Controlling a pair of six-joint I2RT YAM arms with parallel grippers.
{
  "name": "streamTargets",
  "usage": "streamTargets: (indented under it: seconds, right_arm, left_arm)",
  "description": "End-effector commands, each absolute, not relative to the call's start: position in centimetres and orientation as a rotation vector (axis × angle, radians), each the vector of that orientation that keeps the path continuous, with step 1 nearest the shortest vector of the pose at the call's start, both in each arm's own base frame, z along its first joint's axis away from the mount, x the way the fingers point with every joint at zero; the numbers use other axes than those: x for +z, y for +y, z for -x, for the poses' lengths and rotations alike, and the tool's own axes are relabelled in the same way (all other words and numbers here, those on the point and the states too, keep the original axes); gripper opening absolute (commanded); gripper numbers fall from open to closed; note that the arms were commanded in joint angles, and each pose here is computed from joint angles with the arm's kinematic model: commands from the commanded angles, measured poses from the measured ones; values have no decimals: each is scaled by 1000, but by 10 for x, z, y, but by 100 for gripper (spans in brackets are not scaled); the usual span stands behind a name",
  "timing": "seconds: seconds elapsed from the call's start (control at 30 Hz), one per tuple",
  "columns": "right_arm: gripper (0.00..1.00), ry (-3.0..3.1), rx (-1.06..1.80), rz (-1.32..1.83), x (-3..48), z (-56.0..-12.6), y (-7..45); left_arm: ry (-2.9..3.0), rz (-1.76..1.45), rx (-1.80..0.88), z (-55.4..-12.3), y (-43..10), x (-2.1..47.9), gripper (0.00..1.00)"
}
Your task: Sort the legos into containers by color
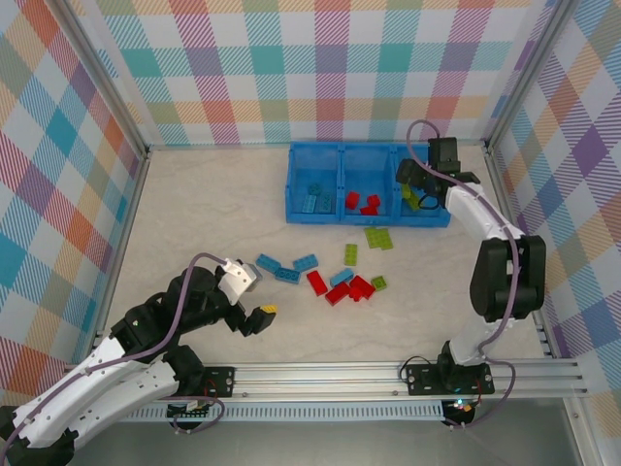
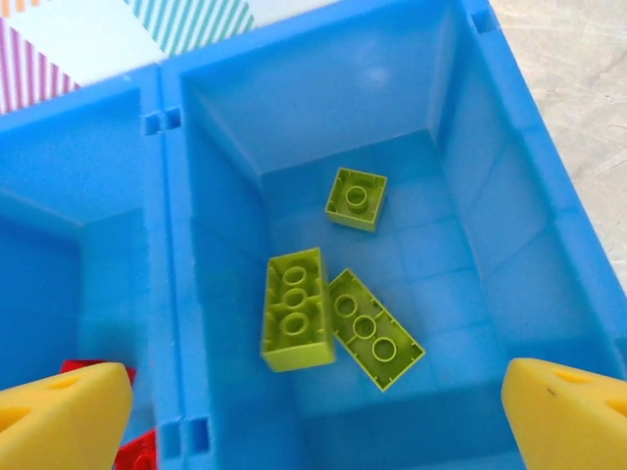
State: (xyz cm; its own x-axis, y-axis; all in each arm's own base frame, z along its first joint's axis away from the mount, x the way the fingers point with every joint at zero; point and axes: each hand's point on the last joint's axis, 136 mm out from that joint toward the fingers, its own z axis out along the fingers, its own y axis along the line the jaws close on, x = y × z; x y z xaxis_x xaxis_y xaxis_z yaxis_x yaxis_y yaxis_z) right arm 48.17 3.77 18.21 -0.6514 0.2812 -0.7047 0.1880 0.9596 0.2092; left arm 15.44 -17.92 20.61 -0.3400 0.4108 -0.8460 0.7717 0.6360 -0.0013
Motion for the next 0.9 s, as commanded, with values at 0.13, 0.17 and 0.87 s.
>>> streamTargets:
  seconds: [0.13,0.17,0.87]
  right_arm:
    - [100,2192,761,-167,248,-396,112]
    - [100,2164,876,-116,255,-377,131]
    - [100,2423,1042,760,190,-158,302]
  left_arm:
    - [2128,-528,-407,-184,-150,206,100]
    - [2155,-413,-360,-193,-141,204,100]
    - [2329,819,-498,-287,-148,118,97]
